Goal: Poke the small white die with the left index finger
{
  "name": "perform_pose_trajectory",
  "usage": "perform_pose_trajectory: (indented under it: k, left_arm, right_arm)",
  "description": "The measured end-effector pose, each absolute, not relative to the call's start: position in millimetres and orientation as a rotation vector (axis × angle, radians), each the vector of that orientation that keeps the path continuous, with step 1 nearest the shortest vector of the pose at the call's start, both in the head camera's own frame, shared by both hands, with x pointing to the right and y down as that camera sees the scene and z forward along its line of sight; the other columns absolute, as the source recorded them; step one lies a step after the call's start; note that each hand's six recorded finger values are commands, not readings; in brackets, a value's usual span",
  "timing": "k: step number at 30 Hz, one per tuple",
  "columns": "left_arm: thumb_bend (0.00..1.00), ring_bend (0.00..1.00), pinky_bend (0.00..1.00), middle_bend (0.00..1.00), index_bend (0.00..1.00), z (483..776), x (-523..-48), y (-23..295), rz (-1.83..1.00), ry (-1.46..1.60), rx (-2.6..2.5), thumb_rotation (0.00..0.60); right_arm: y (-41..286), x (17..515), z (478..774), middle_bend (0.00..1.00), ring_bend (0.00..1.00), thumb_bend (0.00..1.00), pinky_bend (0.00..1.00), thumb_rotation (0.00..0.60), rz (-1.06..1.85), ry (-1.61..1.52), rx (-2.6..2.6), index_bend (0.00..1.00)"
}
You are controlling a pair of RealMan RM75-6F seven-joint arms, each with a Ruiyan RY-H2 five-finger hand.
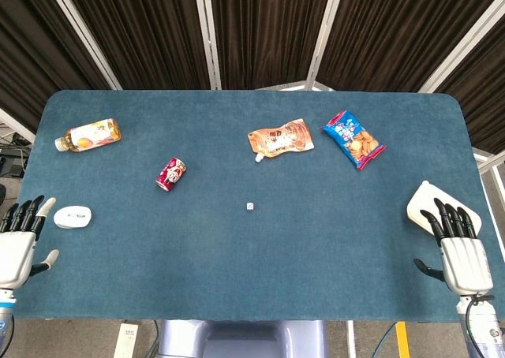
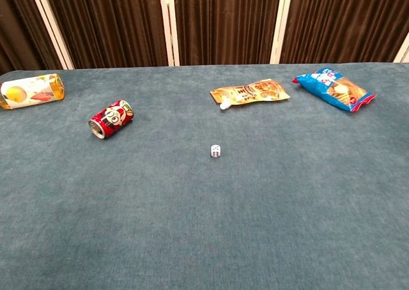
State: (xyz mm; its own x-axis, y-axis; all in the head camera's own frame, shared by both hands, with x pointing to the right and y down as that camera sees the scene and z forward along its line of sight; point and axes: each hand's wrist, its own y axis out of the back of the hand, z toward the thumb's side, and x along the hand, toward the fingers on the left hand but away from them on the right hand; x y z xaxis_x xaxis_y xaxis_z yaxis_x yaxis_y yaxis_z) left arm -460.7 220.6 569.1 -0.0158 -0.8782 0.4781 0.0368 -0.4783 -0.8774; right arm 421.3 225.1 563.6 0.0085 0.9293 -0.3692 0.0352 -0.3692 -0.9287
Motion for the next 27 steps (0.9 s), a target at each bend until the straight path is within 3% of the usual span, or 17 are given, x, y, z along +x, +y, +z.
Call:
perform_pose_trajectory:
  k: [7,8,10,12,15,20,27]
  left_arm:
    - [0.28,0.0,0.02,0.0,0.0,571,-457,220,-1.584,0.895,-1.533,0.6]
    - [0.28,0.05,0.1,0.05,0.0,571,-456,220,-1.581,0.894,-1.532,0.6]
    - [0.28,0.27,0.34,0.26,0.0,571,-454,218,-1.572,0.893,-1.527,0.6]
    - [0.3,0.53,0.56,0.53,0.0,572,-451,216,-1.562,0.892,-1.522,0.6]
    - [0.39,0.67,0.66,0.68,0.0,577,-441,211,-1.549,0.906,-1.526,0.6]
    - [0.51,0.78,0.72,0.77,0.0,591,-415,199,-1.528,0.859,-1.567,0.6]
    - [0.64,0.8,0.74,0.79,0.0,623,-358,184,-1.531,0.747,-1.692,0.6]
  right_arm:
    - [227,423,564,0.0,0.0,0.0,0.0,0.6,1.471,-1.028,-1.514,0.14]
    - [227,423,564,0.0,0.0,0.0,0.0,0.6,1.472,-1.031,-1.514,0.14]
    - [226,423,563,0.0,0.0,0.0,0.0,0.6,1.471,-1.038,-1.515,0.14]
    - [225,423,562,0.0,0.0,0.0,0.0,0.6,1.465,-1.049,-1.514,0.14]
    - [225,423,560,0.0,0.0,0.0,0.0,0.6,1.46,-1.058,-1.515,0.14]
    - [223,421,559,0.0,0.0,0.01,0.0,0.6,1.452,-1.073,-1.523,0.14]
    - [221,423,554,0.0,0.0,0.02,0.0,0.6,1.444,-1.109,-1.539,0.14]
